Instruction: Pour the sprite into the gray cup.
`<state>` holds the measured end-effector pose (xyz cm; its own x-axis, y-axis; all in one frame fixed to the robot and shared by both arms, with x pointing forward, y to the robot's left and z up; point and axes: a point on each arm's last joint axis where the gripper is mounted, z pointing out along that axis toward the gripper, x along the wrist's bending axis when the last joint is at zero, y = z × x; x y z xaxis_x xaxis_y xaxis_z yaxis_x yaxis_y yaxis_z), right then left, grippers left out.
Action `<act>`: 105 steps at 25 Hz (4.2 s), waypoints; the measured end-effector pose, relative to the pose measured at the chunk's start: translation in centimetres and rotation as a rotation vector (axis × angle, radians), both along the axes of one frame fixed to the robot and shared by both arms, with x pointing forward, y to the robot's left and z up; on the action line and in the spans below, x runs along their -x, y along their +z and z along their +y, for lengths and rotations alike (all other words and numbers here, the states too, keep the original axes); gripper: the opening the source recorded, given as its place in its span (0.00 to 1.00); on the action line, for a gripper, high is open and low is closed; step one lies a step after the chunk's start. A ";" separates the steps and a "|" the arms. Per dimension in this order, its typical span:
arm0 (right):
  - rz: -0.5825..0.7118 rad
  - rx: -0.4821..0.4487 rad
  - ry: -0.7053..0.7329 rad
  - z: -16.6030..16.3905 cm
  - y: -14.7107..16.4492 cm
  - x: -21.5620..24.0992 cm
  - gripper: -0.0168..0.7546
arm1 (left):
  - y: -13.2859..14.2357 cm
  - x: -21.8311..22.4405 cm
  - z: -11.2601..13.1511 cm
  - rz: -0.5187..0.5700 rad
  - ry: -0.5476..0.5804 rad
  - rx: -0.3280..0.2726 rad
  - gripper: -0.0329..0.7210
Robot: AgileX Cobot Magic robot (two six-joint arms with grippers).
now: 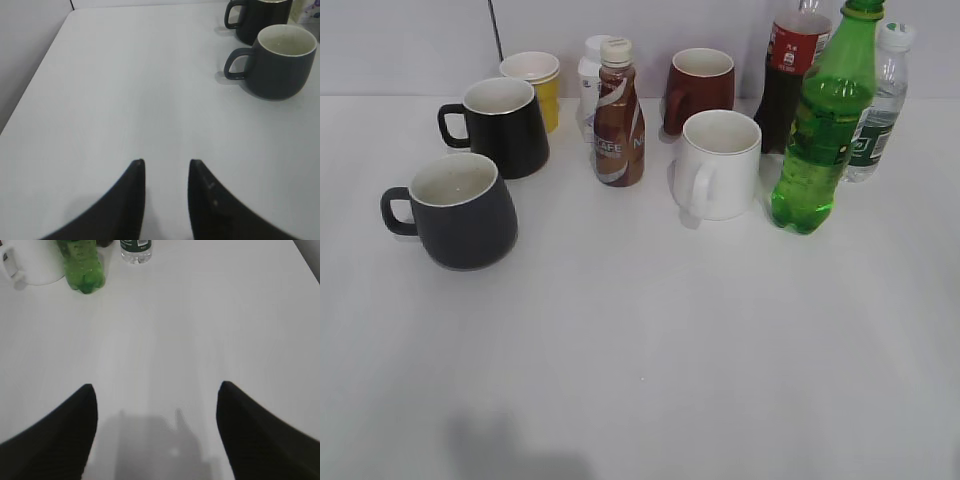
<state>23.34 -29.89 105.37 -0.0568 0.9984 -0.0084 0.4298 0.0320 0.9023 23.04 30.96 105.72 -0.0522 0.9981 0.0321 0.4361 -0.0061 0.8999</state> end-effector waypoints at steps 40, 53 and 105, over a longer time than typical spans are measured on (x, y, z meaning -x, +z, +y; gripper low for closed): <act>0.000 -0.001 0.000 0.0 0.0 0.0 0.74 | 0.3 -0.1 -0.2 -0.014 -0.012 0.015 0.35; 0.000 -0.001 0.000 0.0 0.0 0.0 0.74 | 6.0 -8.4 -1.1 -0.574 -0.078 0.097 0.35; 0.002 -0.045 0.029 0.4 0.0 0.0 0.74 | -15.4 -28.6 -6.1 -0.144 -0.401 -0.017 0.12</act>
